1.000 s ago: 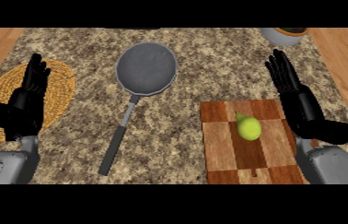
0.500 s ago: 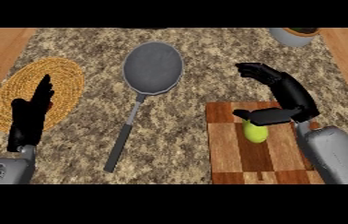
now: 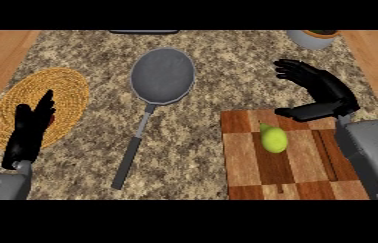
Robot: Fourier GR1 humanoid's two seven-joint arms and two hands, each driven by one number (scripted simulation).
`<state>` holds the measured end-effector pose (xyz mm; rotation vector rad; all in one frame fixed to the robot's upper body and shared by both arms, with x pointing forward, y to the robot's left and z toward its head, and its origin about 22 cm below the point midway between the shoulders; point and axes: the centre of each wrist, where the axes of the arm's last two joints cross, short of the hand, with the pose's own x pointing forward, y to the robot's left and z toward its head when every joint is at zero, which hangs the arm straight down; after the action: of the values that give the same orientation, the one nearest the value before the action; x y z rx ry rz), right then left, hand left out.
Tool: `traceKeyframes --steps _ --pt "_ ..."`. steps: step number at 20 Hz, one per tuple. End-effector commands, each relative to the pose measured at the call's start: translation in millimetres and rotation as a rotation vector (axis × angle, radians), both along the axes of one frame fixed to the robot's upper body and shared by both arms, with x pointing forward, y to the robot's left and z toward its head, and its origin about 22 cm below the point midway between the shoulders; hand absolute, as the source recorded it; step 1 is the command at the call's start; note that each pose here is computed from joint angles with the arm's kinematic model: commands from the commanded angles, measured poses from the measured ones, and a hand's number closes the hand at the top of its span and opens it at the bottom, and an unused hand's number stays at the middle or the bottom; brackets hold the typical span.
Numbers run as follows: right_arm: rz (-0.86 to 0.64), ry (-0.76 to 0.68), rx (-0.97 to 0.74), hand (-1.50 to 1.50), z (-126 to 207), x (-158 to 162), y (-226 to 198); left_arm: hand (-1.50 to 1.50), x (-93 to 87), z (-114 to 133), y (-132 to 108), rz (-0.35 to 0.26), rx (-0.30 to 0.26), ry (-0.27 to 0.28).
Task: Pick the pear from the cutting board and place it in the pan
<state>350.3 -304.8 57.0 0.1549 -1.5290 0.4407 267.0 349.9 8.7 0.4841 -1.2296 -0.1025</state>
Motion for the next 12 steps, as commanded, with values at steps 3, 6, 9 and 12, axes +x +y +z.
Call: traceKeyframes --steps 3,6,9,12 --pt "0.143 -0.01 -0.243 -1.5 74 28 0 0.0 -2.6 -2 -10 -0.017 0.002 0.008" --pt "0.199 0.007 -0.472 -1.5 103 39 24 0.0 4.2 3 -2 -0.006 -0.011 0.026" --pt "0.329 0.074 -0.677 -1.5 105 42 35 0.0 8.9 8 -19 -0.039 -0.006 0.012" --pt "0.406 0.104 -0.867 -1.5 126 51 63 0.0 8.6 5 -14 -0.038 -0.002 0.022"
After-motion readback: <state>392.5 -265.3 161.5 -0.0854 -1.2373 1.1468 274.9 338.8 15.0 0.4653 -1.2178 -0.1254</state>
